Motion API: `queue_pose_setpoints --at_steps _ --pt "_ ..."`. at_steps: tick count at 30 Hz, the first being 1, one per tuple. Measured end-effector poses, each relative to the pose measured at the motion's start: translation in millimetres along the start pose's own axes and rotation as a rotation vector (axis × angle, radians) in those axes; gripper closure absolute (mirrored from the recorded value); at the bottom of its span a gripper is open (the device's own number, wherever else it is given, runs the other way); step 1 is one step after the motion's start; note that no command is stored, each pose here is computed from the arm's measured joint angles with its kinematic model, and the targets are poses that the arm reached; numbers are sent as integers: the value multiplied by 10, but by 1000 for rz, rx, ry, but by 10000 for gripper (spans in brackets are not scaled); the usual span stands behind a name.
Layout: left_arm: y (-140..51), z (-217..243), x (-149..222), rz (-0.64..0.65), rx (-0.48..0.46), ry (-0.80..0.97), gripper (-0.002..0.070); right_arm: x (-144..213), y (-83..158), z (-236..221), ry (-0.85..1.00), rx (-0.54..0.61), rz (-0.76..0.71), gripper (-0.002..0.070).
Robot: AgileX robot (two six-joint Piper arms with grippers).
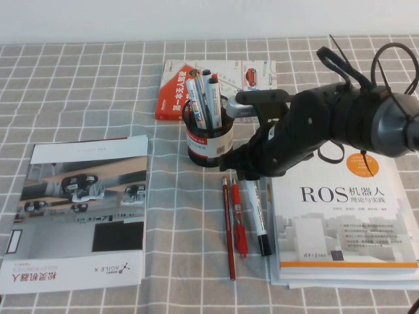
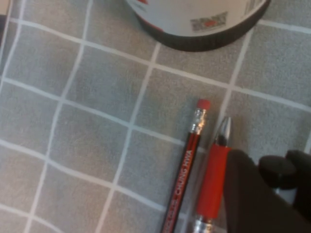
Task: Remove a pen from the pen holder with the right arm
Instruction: 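Take a marker out of the pen holder and lay it on the table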
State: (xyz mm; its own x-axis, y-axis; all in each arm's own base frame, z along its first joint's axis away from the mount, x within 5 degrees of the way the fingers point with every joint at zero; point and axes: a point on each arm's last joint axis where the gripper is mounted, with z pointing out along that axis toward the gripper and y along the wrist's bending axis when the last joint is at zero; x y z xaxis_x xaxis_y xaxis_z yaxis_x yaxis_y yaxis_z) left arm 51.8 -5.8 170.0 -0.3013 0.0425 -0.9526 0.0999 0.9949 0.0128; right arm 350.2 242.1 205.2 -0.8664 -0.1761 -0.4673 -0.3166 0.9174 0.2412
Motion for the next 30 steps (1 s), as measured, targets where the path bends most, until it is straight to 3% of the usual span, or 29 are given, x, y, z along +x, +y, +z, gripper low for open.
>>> queue_pose_setpoints --at_steps 4,10,16,19,26,30 --pt "0 0 0 0 0 0 678 -1 -27 30 7 -1 17 538" --pt "0 0 0 0 0 0 678 -7 -45 31 6 2 20 372" --pt "0 0 0 0 0 0 678 -80 -2 -212 -54 -22 23 349" --pt "0 0 0 0 0 0 678 -103 62 -557 -117 -45 5 391" --pt "0 0 0 0 0 0 678 144 160 -1478 -189 -54 -92 638" --pt "0 0 0 0 0 0 678 373 87 -1887 -196 -35 -142 677"
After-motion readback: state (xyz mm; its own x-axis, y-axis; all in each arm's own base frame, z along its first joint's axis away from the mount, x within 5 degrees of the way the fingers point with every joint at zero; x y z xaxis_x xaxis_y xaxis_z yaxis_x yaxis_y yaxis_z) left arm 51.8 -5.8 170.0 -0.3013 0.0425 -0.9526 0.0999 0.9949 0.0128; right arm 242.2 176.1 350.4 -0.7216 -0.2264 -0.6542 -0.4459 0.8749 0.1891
